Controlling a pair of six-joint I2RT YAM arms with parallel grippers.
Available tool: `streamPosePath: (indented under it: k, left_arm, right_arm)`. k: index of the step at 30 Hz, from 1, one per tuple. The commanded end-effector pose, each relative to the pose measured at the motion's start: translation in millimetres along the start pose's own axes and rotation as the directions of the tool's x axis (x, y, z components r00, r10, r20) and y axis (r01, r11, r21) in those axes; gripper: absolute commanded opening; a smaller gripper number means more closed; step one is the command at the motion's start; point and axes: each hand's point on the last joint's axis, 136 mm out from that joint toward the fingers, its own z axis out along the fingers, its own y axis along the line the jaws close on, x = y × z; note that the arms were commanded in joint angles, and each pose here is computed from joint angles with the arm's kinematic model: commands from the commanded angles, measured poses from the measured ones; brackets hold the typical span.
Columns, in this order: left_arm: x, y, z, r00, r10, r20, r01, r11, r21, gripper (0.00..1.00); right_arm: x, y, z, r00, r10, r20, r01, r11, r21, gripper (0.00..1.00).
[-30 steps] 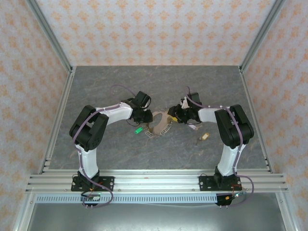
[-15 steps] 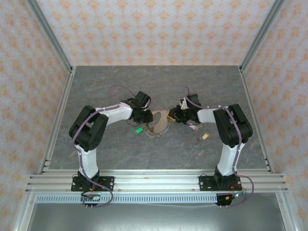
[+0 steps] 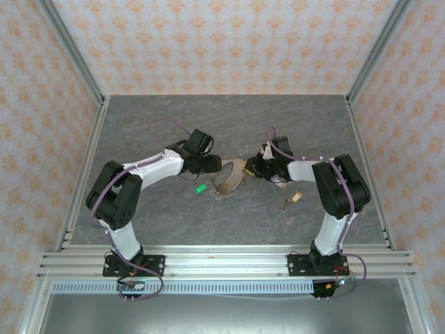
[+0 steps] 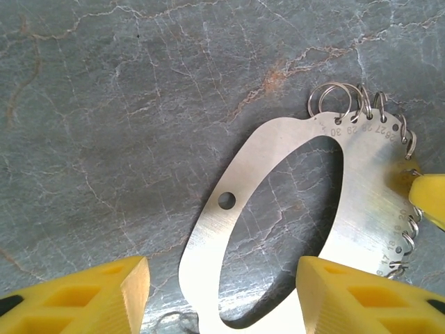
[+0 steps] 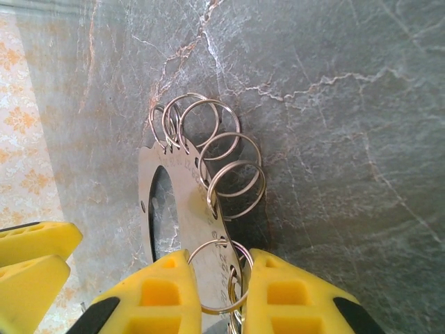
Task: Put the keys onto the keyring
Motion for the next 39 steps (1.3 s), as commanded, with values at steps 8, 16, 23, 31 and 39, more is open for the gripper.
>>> streamPosePath:
  k: [8,16,23,31,39]
  left_arm:
    - [17,12,28,0.997,-0.046,-0.063,0.044,0.999,-0.023,0.39]
    - [22,10,34,0.996,-0.037,-0.085,0.037,0.999,-0.01,0.32]
    - [21,6,37,0.995,-0.037,-0.094,0.039,0.999,0.012,0.27]
    - [18,1,37,0.995,-0.036,-0.092,0.039,0.999,0.028,0.26]
    - [16,1,30,0.997,-0.032,-0.073,0.035,0.999,0.03,0.27]
  right_arm:
    - [0,-9,9,1.0,-0.001,-0.01,0.001,1.0,0.006,0.31]
    - [9,-12,16,0.994,-0.095,-0.057,0.099,0.992,0.076,0.32]
    - [12,-26,18,0.98,-0.173,-0.1,0.191,0.957,0.216,0.3]
    - [10,-13,25,0.982,-0.175,-0.068,0.186,0.962,0.198,0.15]
    - [3,10,23,0.993,-0.122,-0.002,0.122,0.991,0.048,0.15]
